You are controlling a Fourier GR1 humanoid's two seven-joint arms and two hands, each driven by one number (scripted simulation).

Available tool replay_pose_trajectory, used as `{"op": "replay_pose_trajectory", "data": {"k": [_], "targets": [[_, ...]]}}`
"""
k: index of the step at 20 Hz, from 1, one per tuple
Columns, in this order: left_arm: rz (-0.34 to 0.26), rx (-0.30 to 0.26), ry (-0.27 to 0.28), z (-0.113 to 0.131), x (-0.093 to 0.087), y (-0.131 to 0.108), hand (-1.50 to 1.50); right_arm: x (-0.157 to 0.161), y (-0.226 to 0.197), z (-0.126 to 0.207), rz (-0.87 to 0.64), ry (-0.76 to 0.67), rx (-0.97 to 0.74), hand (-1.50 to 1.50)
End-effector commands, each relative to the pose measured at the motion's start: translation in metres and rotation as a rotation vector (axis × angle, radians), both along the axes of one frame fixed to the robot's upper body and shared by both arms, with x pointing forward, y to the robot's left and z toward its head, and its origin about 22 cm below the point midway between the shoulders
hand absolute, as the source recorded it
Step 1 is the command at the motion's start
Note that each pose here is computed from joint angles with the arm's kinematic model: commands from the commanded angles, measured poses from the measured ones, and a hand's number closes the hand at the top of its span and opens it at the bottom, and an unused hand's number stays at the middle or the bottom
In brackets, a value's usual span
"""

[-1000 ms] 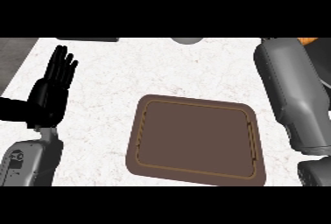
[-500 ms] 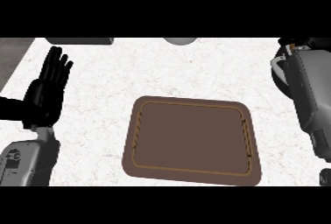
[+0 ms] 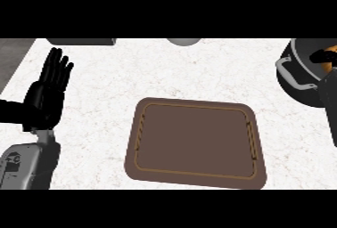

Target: Pick the croissant from the tray and place it in the pot

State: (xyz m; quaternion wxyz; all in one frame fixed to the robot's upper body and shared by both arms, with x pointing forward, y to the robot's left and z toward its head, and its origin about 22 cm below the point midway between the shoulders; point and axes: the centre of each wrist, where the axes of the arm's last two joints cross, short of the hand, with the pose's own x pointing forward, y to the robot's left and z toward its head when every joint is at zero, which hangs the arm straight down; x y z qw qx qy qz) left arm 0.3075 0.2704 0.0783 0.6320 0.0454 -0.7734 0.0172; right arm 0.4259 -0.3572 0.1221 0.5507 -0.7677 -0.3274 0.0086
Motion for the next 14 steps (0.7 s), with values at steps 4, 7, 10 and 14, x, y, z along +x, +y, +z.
{"op": "replay_pose_trajectory", "data": {"k": [4, 7, 10, 14], "targets": [[-0.01, 0.0, 0.014, -0.007, 0.012, -0.008, 0.0, -0.025, -0.044, -0.036, -0.022, 0.011, 0.044, 1.5], [-0.02, 0.01, -0.017, 0.004, 0.003, -0.016, 0.0, -0.029, -0.058, -0.04, -0.023, 0.071, 0.181, 1.5], [-0.026, -0.008, 0.002, 0.007, -0.001, -0.013, 0.0, -0.023, -0.048, -0.038, -0.021, -0.036, 0.376, -1.5], [-0.008, -0.006, -0.005, 0.005, 0.001, -0.009, 0.0, -0.036, -0.075, -0.036, 0.119, -0.03, 0.394, -1.5]]}}
